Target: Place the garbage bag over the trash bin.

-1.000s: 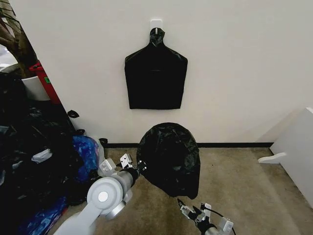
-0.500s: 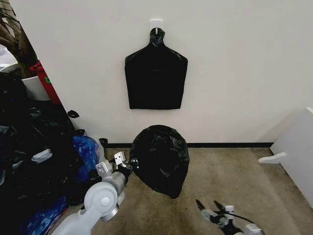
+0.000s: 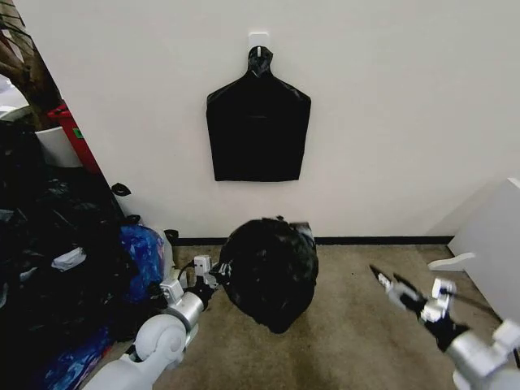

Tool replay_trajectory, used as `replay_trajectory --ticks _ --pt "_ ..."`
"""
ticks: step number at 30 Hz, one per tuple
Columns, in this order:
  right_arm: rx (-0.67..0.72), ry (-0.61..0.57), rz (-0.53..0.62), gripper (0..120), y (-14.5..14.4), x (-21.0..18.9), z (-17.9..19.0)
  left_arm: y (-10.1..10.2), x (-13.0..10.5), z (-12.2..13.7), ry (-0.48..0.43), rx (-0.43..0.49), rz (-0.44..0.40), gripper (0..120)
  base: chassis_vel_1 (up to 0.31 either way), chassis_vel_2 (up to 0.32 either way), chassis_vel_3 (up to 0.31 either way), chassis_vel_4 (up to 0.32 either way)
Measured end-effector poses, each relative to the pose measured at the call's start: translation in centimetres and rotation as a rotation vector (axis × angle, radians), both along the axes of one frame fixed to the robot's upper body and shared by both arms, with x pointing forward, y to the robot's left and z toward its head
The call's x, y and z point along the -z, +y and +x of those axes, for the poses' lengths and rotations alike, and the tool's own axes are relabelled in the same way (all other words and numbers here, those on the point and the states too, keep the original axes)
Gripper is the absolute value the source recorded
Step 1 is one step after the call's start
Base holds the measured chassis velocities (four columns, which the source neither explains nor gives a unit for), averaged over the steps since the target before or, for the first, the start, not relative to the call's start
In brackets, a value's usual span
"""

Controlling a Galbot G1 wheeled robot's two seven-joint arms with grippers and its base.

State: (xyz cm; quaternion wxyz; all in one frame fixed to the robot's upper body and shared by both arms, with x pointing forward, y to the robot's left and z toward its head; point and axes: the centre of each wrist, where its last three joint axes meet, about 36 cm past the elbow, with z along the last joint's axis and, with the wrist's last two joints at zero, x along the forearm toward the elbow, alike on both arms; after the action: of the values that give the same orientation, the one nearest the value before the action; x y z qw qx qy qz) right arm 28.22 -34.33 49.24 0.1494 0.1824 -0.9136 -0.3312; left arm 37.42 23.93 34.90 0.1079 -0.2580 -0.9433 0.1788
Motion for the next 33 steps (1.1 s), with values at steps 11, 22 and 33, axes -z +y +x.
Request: replay_trajectory --ticks 11,22,33 --pt "-0.144 0.027 -0.111 100 2.5 -0.6 1.9 0.7 -1.0 0.2 -0.116 0.146 0.068 0 0.0 0.0 0.0 0.0" --pt "-0.131 0.059 -0.183 100 1.1 1.3 3.0 0.5 -2.2 0.0 -0.137 0.188 0.066 0 0.0 0.0 0.0 0.0" --pt "-0.097 0.077 -0.201 100 -0.1 3.0 4.4 0.1 -3.2 -0.5 -0.149 0.202 0.06 0 0.0 0.0 0.0 0.0"
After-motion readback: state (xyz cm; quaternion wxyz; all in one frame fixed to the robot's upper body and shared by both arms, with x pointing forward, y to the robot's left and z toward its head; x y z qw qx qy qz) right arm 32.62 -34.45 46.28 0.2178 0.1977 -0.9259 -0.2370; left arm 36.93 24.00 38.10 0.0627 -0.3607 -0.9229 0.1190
